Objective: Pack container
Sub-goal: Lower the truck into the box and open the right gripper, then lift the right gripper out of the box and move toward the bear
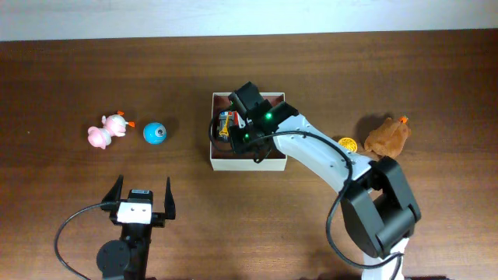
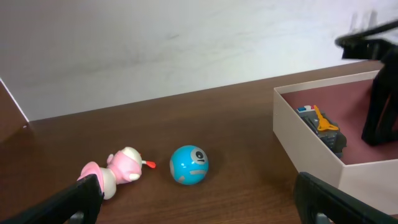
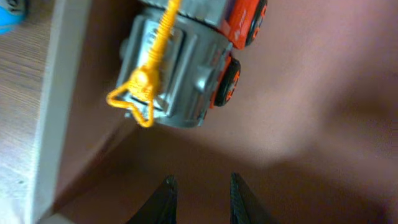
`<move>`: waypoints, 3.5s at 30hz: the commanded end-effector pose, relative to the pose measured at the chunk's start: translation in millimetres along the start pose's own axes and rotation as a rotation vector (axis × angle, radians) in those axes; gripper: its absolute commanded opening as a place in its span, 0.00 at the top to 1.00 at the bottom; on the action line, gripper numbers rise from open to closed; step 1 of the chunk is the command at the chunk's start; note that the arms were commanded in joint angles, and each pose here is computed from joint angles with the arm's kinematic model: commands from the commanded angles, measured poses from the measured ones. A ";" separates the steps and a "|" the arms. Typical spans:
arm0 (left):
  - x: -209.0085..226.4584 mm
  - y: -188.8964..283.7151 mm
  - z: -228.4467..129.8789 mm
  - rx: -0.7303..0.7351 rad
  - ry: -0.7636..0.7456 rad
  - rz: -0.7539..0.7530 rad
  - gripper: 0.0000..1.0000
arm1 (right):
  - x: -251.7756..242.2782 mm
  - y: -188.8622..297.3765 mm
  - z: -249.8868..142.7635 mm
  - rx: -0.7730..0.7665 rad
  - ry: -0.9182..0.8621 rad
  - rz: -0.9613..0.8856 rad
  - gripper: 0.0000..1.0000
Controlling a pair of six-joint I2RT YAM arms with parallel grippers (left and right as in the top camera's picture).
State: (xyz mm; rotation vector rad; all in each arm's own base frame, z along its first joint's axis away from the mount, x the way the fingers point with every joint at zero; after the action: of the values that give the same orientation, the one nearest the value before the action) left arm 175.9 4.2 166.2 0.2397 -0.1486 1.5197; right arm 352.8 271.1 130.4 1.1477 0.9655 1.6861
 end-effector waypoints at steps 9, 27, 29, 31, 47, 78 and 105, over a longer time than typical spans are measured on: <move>-0.6 0.0 -1.5 0.001 -0.012 0.001 0.00 | 4.3 -30.2 -4.3 0.041 -0.008 0.039 0.76; -0.6 0.0 -1.5 0.001 -0.012 0.001 0.00 | 0.9 -48.7 7.5 -0.033 0.004 0.012 0.77; -0.6 0.0 -1.5 0.001 -0.012 0.001 0.00 | -1.0 -51.7 7.7 -0.036 0.003 -0.001 0.76; -0.6 0.0 -1.5 0.001 -0.012 0.001 0.00 | -1.4 -53.3 8.4 -0.039 0.003 -0.001 0.76; -0.6 0.0 -1.5 0.001 -0.012 0.001 0.00 | 2.0 -53.2 15.2 -0.078 0.034 0.018 0.77; -0.6 -0.1 -1.6 0.001 -0.012 0.000 0.00 | -44.8 185.5 64.4 -0.148 -0.060 -0.195 0.26; -0.6 -0.1 -1.6 0.001 -0.012 0.001 0.00 | -319.0 127.1 -25.7 0.080 -0.719 -0.424 0.18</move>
State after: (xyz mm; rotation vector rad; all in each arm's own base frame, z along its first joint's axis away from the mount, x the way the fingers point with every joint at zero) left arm 175.9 4.2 166.2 0.2399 -0.1482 1.5197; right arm 374.2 -65.0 163.2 1.3248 0.7456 0.8387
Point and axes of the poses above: each gripper's point midway between its finger pads, its own y axis back along the fingers, its own x axis along the line the jaws close on, z = x × y, the point moved 7 cm from there along y, back along the fingers, and after that the axes turned 5 degrees about -y, right-handed, at the moved point
